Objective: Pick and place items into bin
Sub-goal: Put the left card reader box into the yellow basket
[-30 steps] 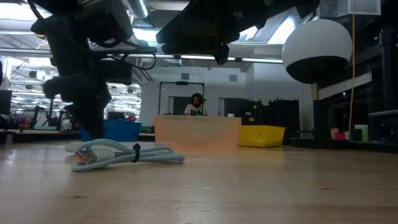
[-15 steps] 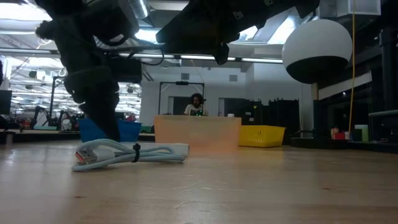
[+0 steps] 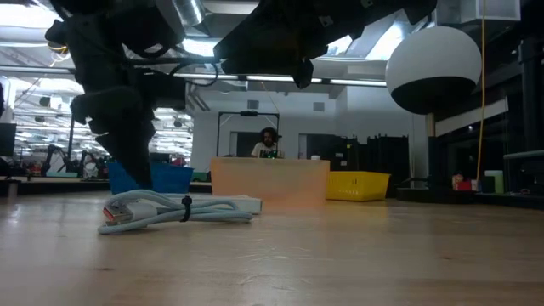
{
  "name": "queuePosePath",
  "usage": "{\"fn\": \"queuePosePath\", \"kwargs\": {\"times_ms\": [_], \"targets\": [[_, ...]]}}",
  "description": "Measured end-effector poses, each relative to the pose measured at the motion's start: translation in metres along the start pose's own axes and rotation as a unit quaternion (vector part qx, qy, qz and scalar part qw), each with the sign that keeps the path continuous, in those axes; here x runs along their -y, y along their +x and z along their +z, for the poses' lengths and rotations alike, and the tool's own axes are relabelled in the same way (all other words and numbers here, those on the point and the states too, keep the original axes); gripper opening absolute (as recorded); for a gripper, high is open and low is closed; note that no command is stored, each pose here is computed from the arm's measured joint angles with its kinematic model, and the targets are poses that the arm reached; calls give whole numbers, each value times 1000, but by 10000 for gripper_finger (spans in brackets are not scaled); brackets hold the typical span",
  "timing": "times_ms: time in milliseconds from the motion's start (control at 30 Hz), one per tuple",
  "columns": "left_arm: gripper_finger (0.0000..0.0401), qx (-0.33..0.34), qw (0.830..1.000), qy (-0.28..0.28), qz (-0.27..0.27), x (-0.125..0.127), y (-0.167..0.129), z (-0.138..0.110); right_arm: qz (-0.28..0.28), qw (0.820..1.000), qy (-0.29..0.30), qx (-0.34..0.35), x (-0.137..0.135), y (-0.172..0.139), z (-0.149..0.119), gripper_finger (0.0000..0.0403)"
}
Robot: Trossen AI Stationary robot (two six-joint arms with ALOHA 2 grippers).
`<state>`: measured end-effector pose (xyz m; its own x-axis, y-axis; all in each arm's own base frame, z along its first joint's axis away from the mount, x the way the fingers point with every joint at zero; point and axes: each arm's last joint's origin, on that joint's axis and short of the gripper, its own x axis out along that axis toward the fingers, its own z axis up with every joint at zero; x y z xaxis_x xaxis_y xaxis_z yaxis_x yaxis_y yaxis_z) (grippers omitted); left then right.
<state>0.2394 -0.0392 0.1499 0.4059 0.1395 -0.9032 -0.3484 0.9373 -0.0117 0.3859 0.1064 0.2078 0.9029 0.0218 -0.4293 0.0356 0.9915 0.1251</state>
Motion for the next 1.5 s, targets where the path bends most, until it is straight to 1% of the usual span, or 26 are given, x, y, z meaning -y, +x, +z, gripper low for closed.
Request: {"fn": "queuePosePath", "kwargs": {"times_ms": [300,667,1200,1500], "targets": [[2,21,1000,-4,-7,2,0,3,-1,1000,1,-1,0,0,0,106],[2,9,1000,-1,-2,3,9,1,-1,1000,1,-2,0,0,0,106],[2,12,1000,-1,-7,4,9,2,-1,1000,1,-3,0,0,-1,106],[2,18,1000,14,-15,6,5,8,-2,1000,1,-5,1,0,-1,106]]}}
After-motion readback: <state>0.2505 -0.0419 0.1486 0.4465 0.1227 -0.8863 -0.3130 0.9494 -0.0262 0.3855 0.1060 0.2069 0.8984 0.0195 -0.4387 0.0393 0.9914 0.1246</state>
